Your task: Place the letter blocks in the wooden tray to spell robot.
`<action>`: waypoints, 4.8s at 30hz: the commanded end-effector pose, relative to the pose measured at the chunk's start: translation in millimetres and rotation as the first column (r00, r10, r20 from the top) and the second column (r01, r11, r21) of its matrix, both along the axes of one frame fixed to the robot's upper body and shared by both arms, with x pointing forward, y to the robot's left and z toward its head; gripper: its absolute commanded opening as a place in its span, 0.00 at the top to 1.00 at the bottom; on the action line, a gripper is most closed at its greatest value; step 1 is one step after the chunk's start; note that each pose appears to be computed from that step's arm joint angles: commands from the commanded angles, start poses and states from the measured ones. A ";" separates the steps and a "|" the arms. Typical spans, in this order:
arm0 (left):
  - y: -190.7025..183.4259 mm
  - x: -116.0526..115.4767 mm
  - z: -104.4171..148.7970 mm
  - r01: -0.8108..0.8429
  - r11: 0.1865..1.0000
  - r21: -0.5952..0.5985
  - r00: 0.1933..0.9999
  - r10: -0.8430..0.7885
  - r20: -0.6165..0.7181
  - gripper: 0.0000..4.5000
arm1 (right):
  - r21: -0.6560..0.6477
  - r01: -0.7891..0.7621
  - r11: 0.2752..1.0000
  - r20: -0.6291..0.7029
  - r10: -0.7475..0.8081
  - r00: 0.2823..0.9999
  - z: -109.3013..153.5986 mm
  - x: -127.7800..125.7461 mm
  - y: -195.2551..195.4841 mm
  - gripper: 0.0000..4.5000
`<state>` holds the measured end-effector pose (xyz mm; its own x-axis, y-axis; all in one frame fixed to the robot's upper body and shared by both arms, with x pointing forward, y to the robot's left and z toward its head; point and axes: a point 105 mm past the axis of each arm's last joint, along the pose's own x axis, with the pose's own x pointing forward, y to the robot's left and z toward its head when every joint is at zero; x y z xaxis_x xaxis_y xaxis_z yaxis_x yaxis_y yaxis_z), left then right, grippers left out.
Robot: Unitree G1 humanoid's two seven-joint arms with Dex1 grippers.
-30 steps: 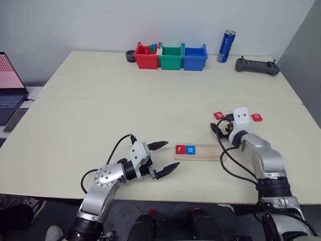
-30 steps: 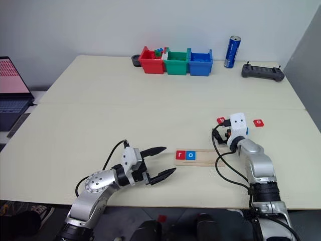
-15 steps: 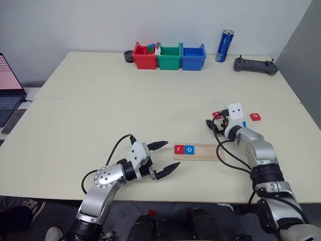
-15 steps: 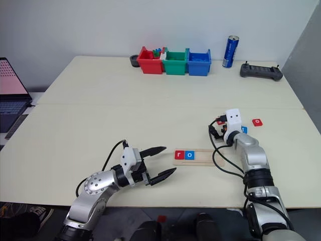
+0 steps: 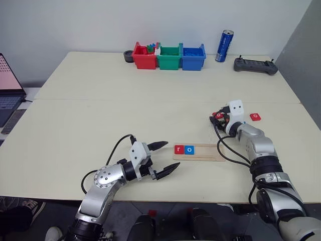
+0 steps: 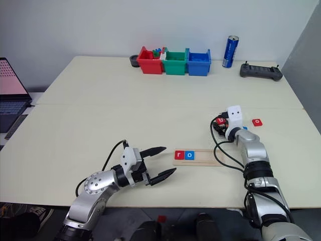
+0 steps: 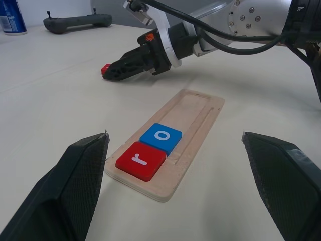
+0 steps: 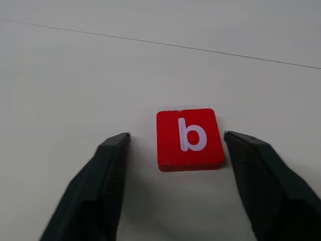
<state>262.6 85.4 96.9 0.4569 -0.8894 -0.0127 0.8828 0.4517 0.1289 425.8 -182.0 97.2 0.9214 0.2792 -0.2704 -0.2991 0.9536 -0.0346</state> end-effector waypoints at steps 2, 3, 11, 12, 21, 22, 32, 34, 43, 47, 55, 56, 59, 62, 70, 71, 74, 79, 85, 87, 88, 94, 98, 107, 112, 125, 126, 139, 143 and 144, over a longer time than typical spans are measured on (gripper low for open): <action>-2.8 -3.6 8.8 0.028 0.999 -0.015 0.999 -0.027 0.041 0.00 | -0.010 0.002 1.000 0.022 -0.002 1.000 3.6 0.5 -2.4 0.68; -2.7 -3.3 8.3 0.028 0.999 -0.016 0.999 -0.027 0.040 0.00 | -0.011 0.003 1.000 0.023 -0.003 1.000 3.6 0.5 -2.7 0.68; -0.4 -6.8 2.7 0.035 0.999 -0.015 0.999 -0.034 0.037 0.00 | -0.053 0.023 0.998 0.105 -0.018 0.994 42.7 -36.3 -19.6 0.68; 0.1 -7.3 2.4 0.035 0.999 -0.015 0.999 -0.034 0.036 0.00 | -0.063 0.029 0.998 0.104 -0.022 0.994 47.0 -47.4 -22.7 0.68; 1.7 -10.6 -0.3 0.049 0.999 -0.013 0.998 -0.049 0.026 0.00 | -0.105 0.160 0.982 -0.037 -0.164 0.986 36.7 -135.8 -45.2 0.68; 1.9 -10.1 -0.3 0.050 0.999 -0.013 0.998 -0.050 0.025 0.00 | -0.102 0.170 0.980 -0.047 -0.175 0.983 34.7 -138.5 -45.1 0.68; 3.0 -7.4 -3.5 0.065 0.998 -0.008 0.998 -0.065 0.026 0.00 | -0.069 0.304 0.950 -0.161 -0.312 0.937 -4.8 -151.2 -48.6 0.68; 3.6 -8.2 -3.8 0.062 0.998 -0.007 0.998 -0.061 0.027 0.00 | -0.070 0.312 0.947 -0.173 -0.320 0.931 -9.7 -153.3 -49.5 0.68; 3.1 -8.9 -3.1 0.050 0.999 -0.007 0.998 -0.050 0.029 0.00 | -0.041 0.326 0.945 -0.131 -0.328 0.935 1.1 -145.7 -50.3 0.08; 1.5 -7.8 -0.2 0.047 0.999 -0.008 0.998 -0.047 0.034 0.00 | -0.040 0.327 0.944 -0.059 -0.329 0.943 21.3 -135.3 -50.2 0.00; -4.5 -5.1 12.2 0.055 0.998 -0.011 0.997 -0.055 0.048 0.00 | -0.195 -0.105 0.975 -0.009 0.105 0.994 58.8 -106.8 -22.0 0.00; -5.0 -5.0 13.2 0.059 0.998 -0.010 0.997 -0.058 0.049 0.00 | -0.216 -0.195 0.957 -0.016 0.197 0.980 59.3 -107.5 -19.3 0.00; -6.3 -4.4 14.7 0.066 0.998 -0.009 0.997 -0.066 0.048 0.00 | -0.192 -0.472 0.860 -0.051 0.472 0.880 58.0 -119.0 -12.4 0.00; -7.7 -4.7 14.4 0.074 0.997 -0.010 0.996 -0.073 0.046 0.00 | -0.291 -0.660 0.692 -0.154 0.648 0.746 42.0 -131.8 -29.0 0.00; -4.7 -6.5 6.0 0.071 0.997 -0.011 0.997 -0.071 0.037 0.00 | -0.354 -0.761 0.543 -0.309 0.700 0.644 20.5 -132.0 -68.6 0.00; -4.1 -7.1 4.7 0.071 0.997 -0.010 0.997 -0.071 0.035 0.00 | -0.354 -0.766 0.537 -0.321 0.699 0.639 18.2 -131.1 -71.3 0.00; -3.2 -7.7 3.1 0.067 0.998 -0.011 0.997 -0.067 0.036 0.00 | -0.351 -0.775 0.525 -0.342 0.699 0.628 13.5 -128.5 -75.5 0.00; -2.9 -6.7 4.3 0.061 0.998 -0.013 0.997 -0.060 0.045 0.00 | -0.340 -0.769 0.542 -0.358 0.682 0.638 8.7 -120.9 -83.1 0.00; -1.9 -8.2 5.1 0.057 0.998 -0.010 0.997 -0.056 0.048 0.00 | -0.331 -0.762 0.557 -0.351 0.677 0.647 9.5 -112.1 -82.9 0.00; -1.1 -7.6 6.1 0.051 0.999 -0.010 0.997 -0.050 0.051 0.00 | -0.319 -0.763 0.562 -0.350 0.679 0.646 8.9 -111.8 -82.1 0.04; -0.6 -6.8 6.5 0.048 0.999 -0.010 0.997 -0.047 0.053 0.00 | -0.316 -0.764 0.562 -0.350 0.680 0.645 8.4 -111.9 -81.7 0.09; 1.6 -7.2 2.7 0.044 0.999 -0.006 0.998 -0.044 0.046 0.00 | -0.310 -0.772 0.555 -0.363 0.681 0.636 3.6 -115.0 -82.8 0.54; 1.8 -6.3 1.6 0.044 0.999 -0.006 0.998 -0.044 0.045 0.00 | -0.318 -0.763 0.562 -0.335 0.687 0.645 11.7 -109.9 -79.3 0.68; 0.0 -6.9 10.0 0.052 0.999 -0.004 0.997 -0.051 0.056 0.00 | -0.312 -0.803 0.508 -0.210 0.787 0.580 41.0 -107.4 -20.2 0.68; -2.1 -6.5 16.2 0.055 0.998 -0.002 0.997 -0.055 0.060 0.00 | -0.309 -0.822 0.479 -0.178 0.819 0.545 46.6 -112.0 13.0 0.68; -1.8 -8.7 17.8 0.052 0.999 0.004 0.997 -0.052 0.056 0.00 | -0.334 -0.839 0.430 -0.190 0.841 0.507 28.3 -112.5 47.2 0.68; -1.0 -9.0 17.0 0.052 0.999 0.006 0.997 -0.052 0.055 0.00 | -0.333 -0.840 0.429 -0.192 0.841 0.506 27.2 -112.0 47.7 0.68; 2.1 -9.2 14.0 0.045 0.999 0.015 0.998 -0.045 0.052 0.00 | -0.361 -0.846 0.392 -0.227 0.843 0.487 12.3 -105.3 49.1 0.68; 1.2 -9.3 15.8 0.046 0.999 0.016 0.997 -0.046 0.056 0.00 | -0.361 -0.851 0.381 -0.233 0.847 0.478 11.5 -105.1 50.1 0.68; 1.1 -9.7 15.9 0.046 0.999 0.016 0.997 -0.047 0.056 0.00 | -0.361 -0.852 0.380 -0.234 0.847 0.477 11.3 -105.2 50.2 0.68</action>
<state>255.6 87.1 99.1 0.4254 -0.9040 -0.0433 0.8972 0.4149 0.1513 320.0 -136.2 101.2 0.2641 0.7819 -0.5647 -0.9545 0.1276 -0.2697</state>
